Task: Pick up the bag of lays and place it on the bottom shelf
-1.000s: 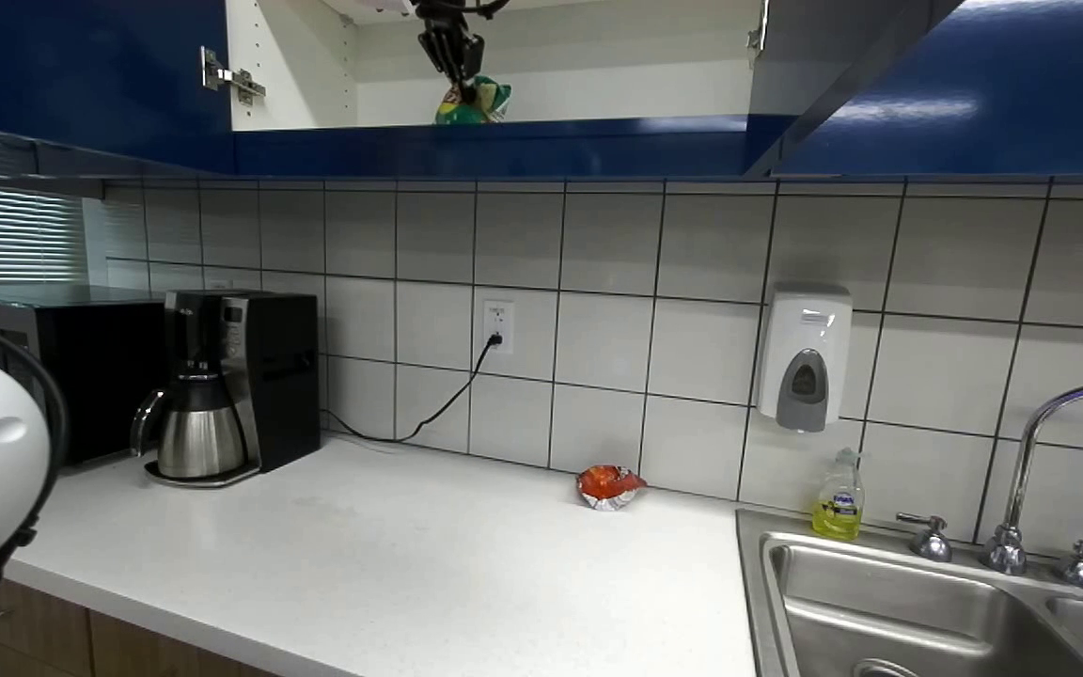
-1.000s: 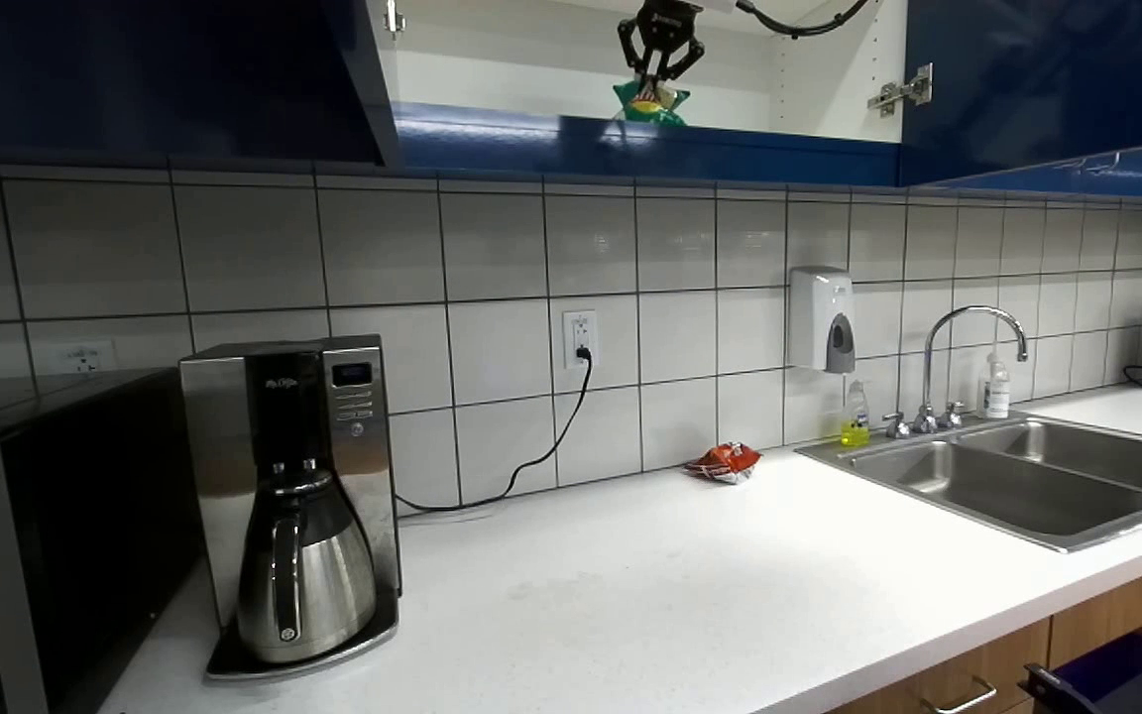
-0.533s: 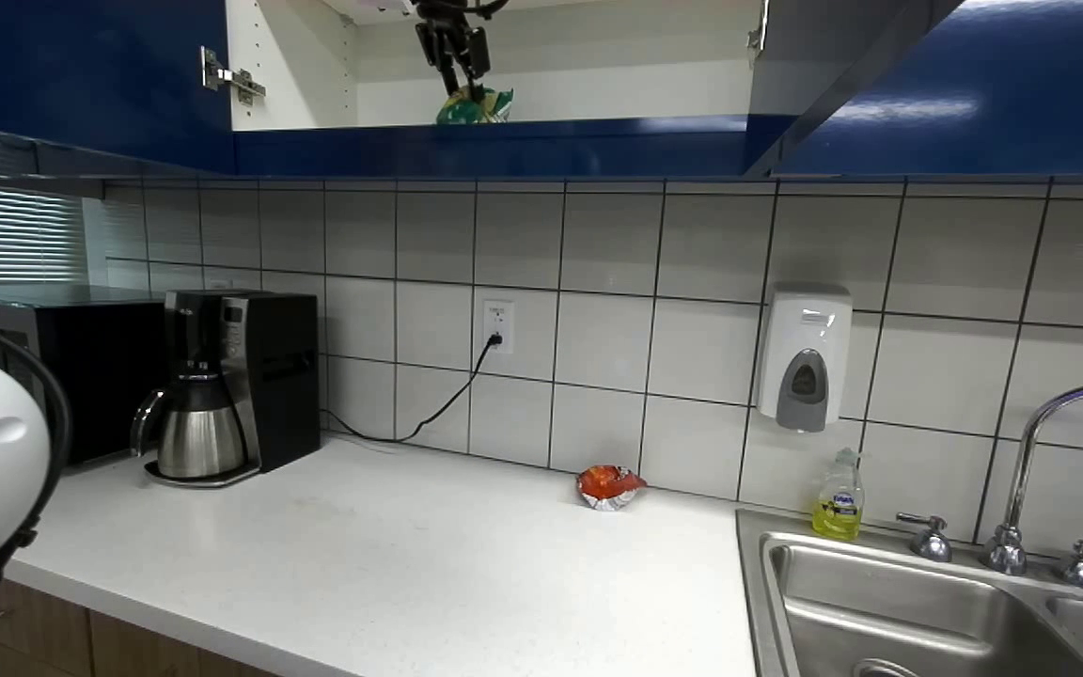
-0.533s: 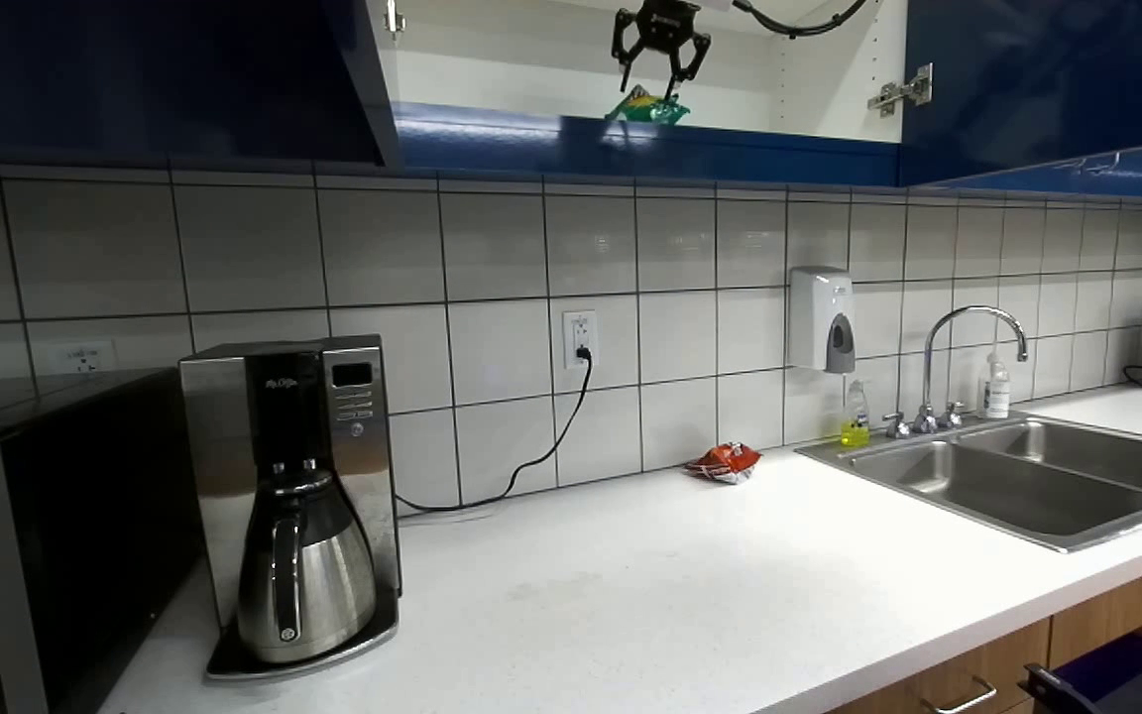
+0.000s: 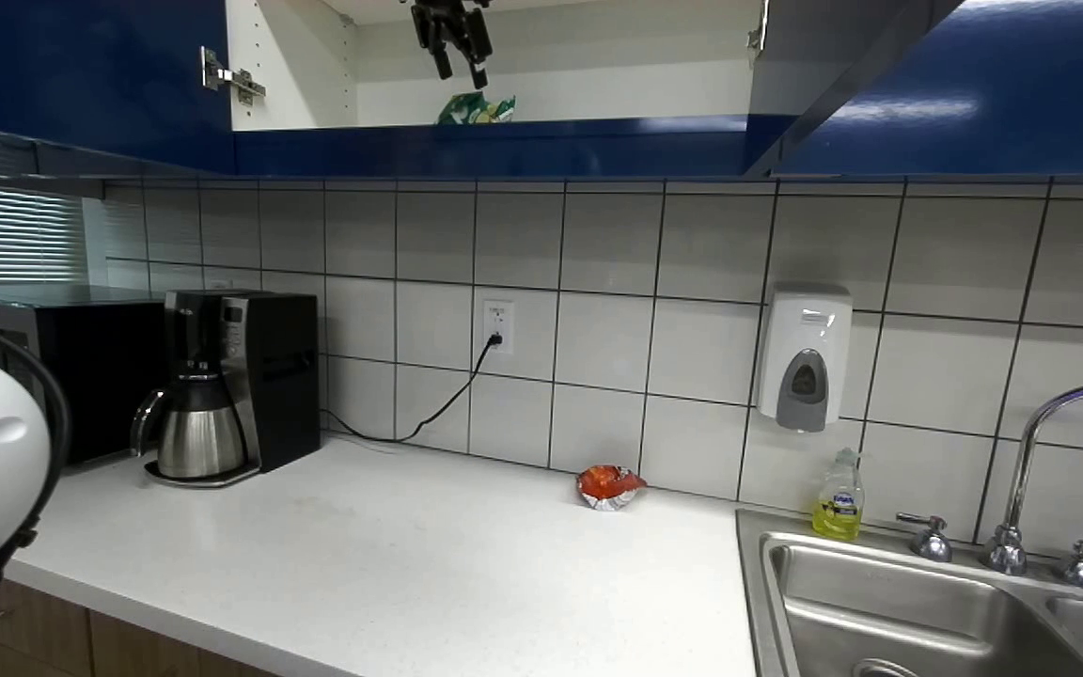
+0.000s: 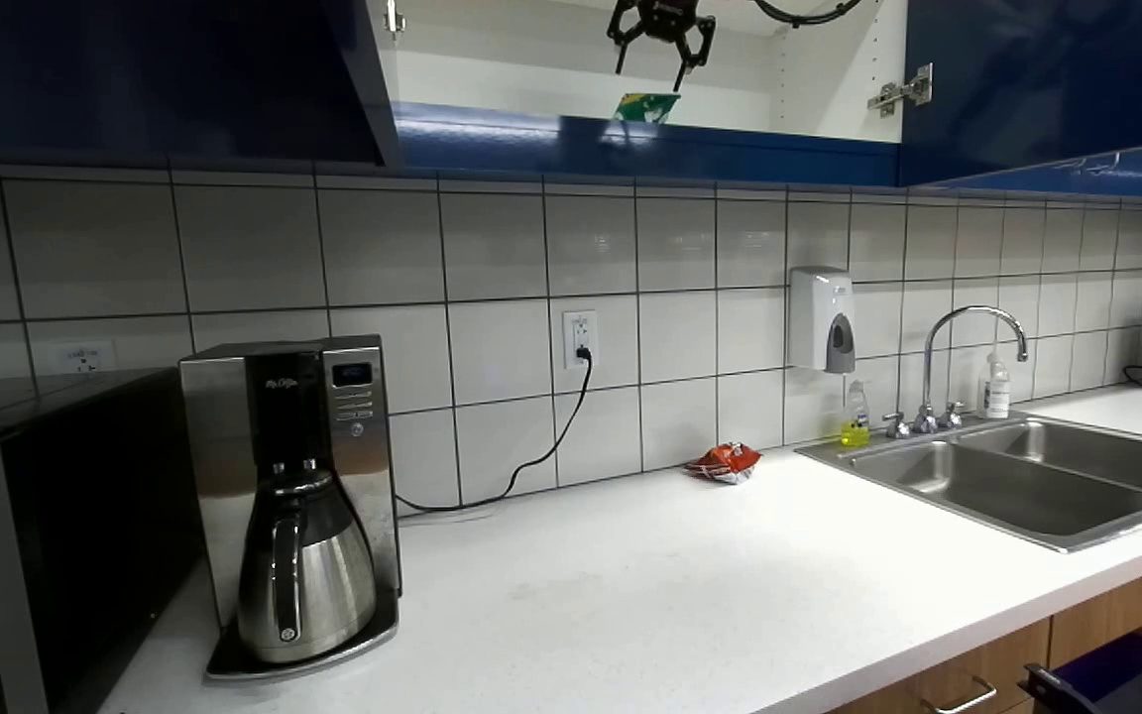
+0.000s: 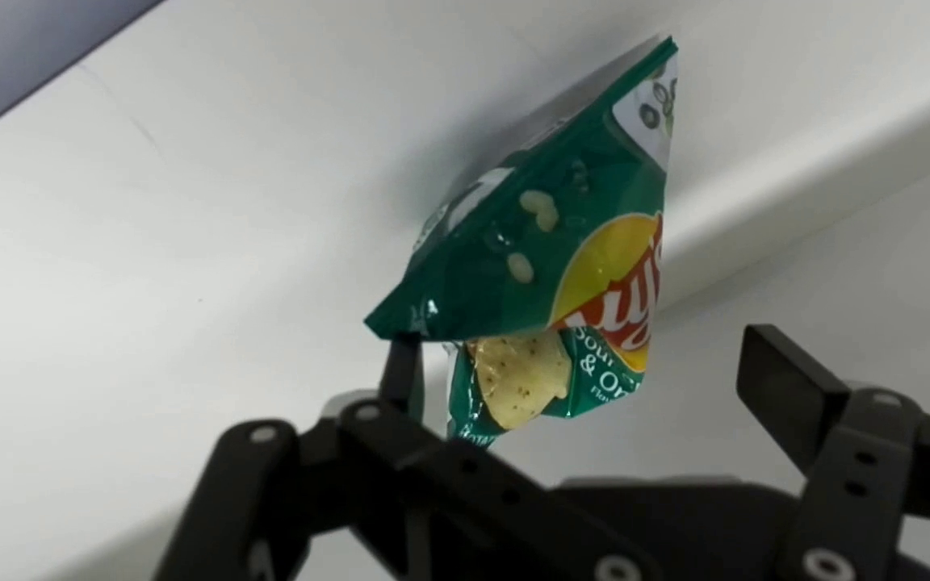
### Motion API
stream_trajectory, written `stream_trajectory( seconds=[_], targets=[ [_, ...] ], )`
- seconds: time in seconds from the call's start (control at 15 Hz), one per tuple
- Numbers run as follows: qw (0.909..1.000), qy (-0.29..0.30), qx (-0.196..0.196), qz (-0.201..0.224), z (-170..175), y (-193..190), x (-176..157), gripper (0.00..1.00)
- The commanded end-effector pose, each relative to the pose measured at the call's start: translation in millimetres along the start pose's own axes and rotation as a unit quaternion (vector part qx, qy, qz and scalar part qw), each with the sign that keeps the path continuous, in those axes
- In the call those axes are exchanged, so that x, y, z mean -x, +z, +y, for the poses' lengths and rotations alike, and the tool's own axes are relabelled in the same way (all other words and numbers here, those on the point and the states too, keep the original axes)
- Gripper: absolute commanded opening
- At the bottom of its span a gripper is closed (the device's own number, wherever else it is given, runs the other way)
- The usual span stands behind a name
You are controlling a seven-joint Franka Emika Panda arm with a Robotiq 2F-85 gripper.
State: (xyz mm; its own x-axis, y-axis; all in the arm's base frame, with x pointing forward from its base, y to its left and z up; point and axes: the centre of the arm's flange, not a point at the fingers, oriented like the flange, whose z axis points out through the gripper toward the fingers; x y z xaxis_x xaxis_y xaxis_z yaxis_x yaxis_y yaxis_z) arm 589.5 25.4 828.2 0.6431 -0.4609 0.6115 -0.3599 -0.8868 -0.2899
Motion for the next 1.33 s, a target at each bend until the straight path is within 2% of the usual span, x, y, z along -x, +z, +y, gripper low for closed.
stream_trajectory(
  seconds=[0.0,0.4,0.8,1.07,1.27],
  targets=[
    [0.9998,0.003,0.010,-0.017,1.1,-18.2,6.6,1.00],
    [0.9937,-0.053,0.042,-0.090,8.7,-45.3,32.0,1.00],
    [0.9750,-0.141,0.073,-0.156,21.9,-70.2,57.9,1.00],
    [0.9577,-0.207,0.069,-0.187,33.4,-72.6,76.6,1.00],
    [0.9516,-0.227,0.066,-0.196,41.4,-64.2,92.3,1.00]
  ],
)
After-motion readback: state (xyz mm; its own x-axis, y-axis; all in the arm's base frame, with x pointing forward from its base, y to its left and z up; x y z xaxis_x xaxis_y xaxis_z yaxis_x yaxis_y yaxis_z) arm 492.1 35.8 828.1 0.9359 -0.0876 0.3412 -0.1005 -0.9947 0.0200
